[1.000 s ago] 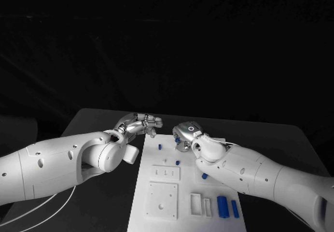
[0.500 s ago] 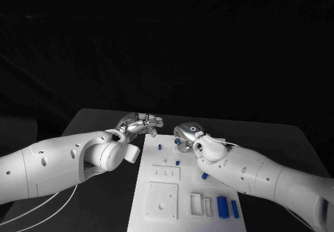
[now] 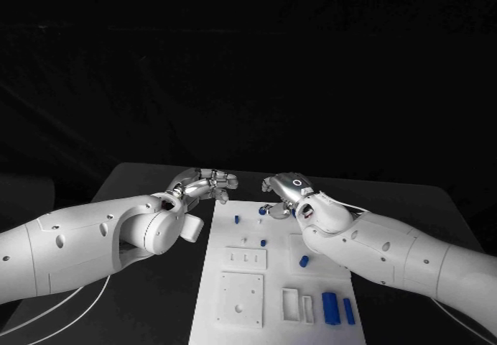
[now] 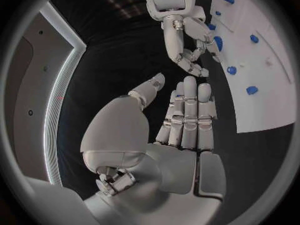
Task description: Assemble the parts on the task board
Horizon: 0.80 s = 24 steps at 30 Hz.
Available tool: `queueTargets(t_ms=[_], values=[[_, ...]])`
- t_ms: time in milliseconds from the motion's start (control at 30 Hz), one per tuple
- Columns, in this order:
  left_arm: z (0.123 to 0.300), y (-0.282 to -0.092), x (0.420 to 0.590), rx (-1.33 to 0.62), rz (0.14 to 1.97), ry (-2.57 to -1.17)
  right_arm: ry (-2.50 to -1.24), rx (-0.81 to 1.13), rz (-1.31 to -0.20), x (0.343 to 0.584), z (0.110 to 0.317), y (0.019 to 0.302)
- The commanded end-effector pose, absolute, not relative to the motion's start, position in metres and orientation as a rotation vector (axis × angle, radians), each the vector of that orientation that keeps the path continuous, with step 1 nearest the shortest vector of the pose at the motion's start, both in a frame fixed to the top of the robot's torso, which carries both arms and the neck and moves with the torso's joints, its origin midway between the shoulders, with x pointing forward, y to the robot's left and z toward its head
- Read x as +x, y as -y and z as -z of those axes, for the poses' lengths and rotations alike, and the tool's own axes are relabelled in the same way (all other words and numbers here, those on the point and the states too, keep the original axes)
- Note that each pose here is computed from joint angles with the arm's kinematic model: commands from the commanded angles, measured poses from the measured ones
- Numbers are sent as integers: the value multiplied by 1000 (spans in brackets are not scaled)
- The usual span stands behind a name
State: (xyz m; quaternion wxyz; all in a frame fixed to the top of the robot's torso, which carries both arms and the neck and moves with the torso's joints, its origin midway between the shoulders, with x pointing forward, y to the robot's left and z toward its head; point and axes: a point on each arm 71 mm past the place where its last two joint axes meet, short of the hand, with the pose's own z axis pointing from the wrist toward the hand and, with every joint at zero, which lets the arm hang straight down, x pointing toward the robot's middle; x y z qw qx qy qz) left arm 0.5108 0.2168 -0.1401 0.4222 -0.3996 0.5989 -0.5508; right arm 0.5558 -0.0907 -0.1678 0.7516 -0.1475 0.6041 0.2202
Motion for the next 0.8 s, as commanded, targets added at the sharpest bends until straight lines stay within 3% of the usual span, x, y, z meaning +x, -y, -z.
queueTargets(t_ms=[33, 200, 433, 800], values=[[139, -216, 512, -993, 1391, -1493, -1340, -254, -526, 555, 161, 105], [139, -221, 517, -902, 1364, -1495, -1480, -187, -468, 569, 159, 145], [146, -225, 518, -933, 1356, -1496, -1593, -61, -461, 580, 167, 189], [149, -226, 517, -952, 1362, -1503, -1678, -44, -443, 585, 180, 197]])
